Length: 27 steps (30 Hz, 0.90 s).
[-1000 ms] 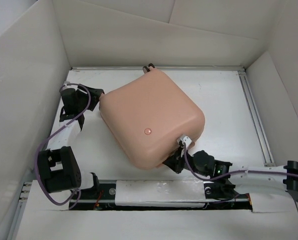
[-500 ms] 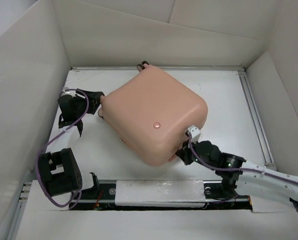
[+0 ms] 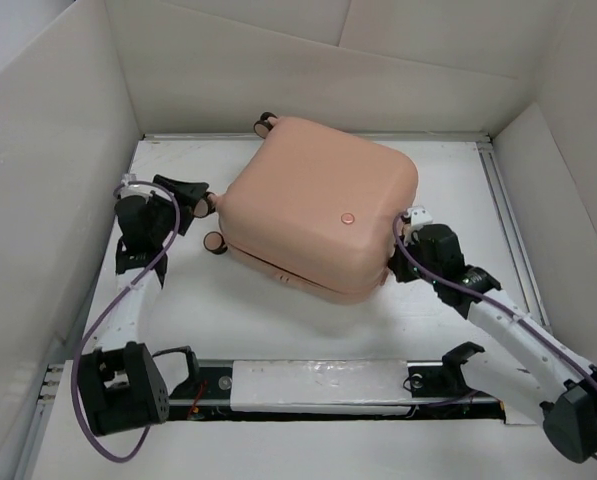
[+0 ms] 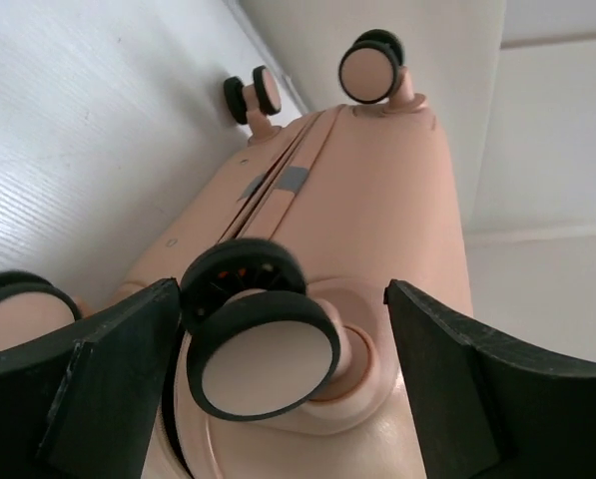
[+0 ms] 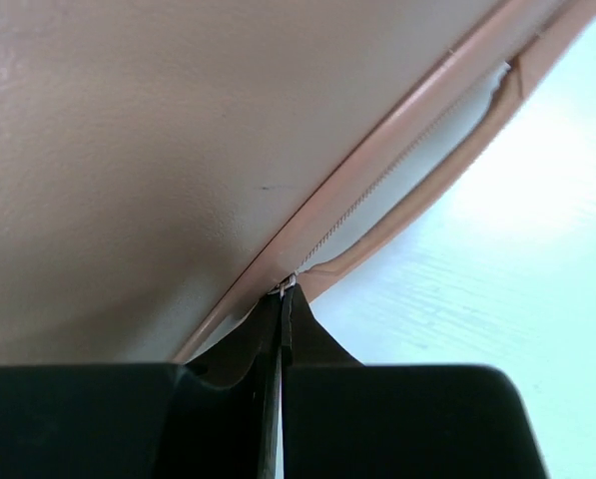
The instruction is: Pack the luggage
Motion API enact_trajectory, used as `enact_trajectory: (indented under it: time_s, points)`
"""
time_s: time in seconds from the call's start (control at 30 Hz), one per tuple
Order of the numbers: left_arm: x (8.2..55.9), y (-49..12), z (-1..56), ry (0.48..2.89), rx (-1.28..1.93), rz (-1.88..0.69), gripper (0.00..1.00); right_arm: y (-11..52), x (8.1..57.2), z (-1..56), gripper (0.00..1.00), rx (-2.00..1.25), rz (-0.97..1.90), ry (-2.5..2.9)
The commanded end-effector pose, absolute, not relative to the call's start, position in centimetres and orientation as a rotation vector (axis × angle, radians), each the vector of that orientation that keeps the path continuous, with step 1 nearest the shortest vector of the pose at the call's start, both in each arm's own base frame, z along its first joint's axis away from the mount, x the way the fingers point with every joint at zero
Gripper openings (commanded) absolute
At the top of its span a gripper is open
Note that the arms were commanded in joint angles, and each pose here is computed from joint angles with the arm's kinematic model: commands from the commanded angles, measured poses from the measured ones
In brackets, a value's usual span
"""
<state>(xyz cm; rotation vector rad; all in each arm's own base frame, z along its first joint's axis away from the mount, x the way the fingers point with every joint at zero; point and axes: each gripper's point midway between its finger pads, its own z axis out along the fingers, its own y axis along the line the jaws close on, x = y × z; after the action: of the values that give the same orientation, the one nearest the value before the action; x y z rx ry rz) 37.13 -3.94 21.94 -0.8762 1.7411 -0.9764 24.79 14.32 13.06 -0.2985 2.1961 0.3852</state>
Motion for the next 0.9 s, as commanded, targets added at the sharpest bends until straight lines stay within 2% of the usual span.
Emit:
enact_trajectory:
  time_s: [0.0,0.13,0.17,0.2,0.23,0.27,0.3,0.33,0.5,0.57,0.6,0.67,0.7,0.77,0.83,0.87]
  points:
    - [36.0,-3.9,29.1,1.575,-0.689,-0.951,0.79,16.1,30.4,25.7,0.00,-0.281,0.508,1.768]
    - [34.2,-3.8,32.2,1.499,-0.631,-0.922,0.84,15.9,31.4,24.7,0.00,-0.271,0.501,1.781]
    - [33.7,-3.9,32.9,1.489,-0.623,-0.922,0.78,16.1,31.4,23.8,0.00,-0.280,0.507,1.799]
    - [32.9,-4.3,34.2,1.460,-0.551,-0.923,0.59,16.3,31.2,23.1,0.00,-0.290,0.517,1.806]
    - [32.3,-4.9,34.9,1.450,-0.513,-0.943,0.44,16.4,31.4,22.9,0.00,-0.280,0.526,1.803]
    - [31.6,-5.8,35.3,1.455,-0.471,-0.974,0.33,16.6,31.4,22.8,0.00,-0.288,0.536,1.799]
    - [30.8,-7.0,35.9,1.459,-0.402,-1.003,0.17,16.7,31.5,22.7,0.00,-0.278,0.543,1.802]
    - [29.6,-8.9,36.3,1.466,-0.336,-1.039,0.14,16.9,31.3,22.2,0.00,-0.291,0.557,1.806]
    - [26.0,-14.5,38.4,1.479,-0.073,-1.099,0.14,18.4,31.7,20.3,0.00,-0.287,0.609,1.834]
    - [26.3,-17.4,37.0,1.574,-0.007,-1.107,0.15,19.2,31.4,19.6,0.00,-0.302,0.609,1.852]
    - [26.3,-18.8,38.5,1.573,0.034,-1.105,0.17,19.4,31.4,19.2,0.00,-0.304,0.604,1.864]
    - [27.7,-20.8,37.8,1.654,0.046,-0.969,0.19,19.3,31.3,18.7,0.00,-0.298,0.588,1.874]
    - [26.0,-24.8,39.7,1.656,0.126,-1.005,0.19,19.3,31.2,18.2,0.00,-0.299,0.586,1.884]
    - [25.3,-25.6,41.8,1.589,0.067,-0.955,0.19,18.9,30.9,19.0,0.00,-0.278,0.585,1.858]
    - [21.5,-27.2,44.3,1.521,0.112,-1.064,0.18,18.5,30.8,19.5,0.00,-0.269,0.581,1.849]
    - [20.3,-28.0,43.9,1.521,0.126,-1.102,0.14,18.1,30.9,19.2,0.00,-0.260,0.571,1.864]
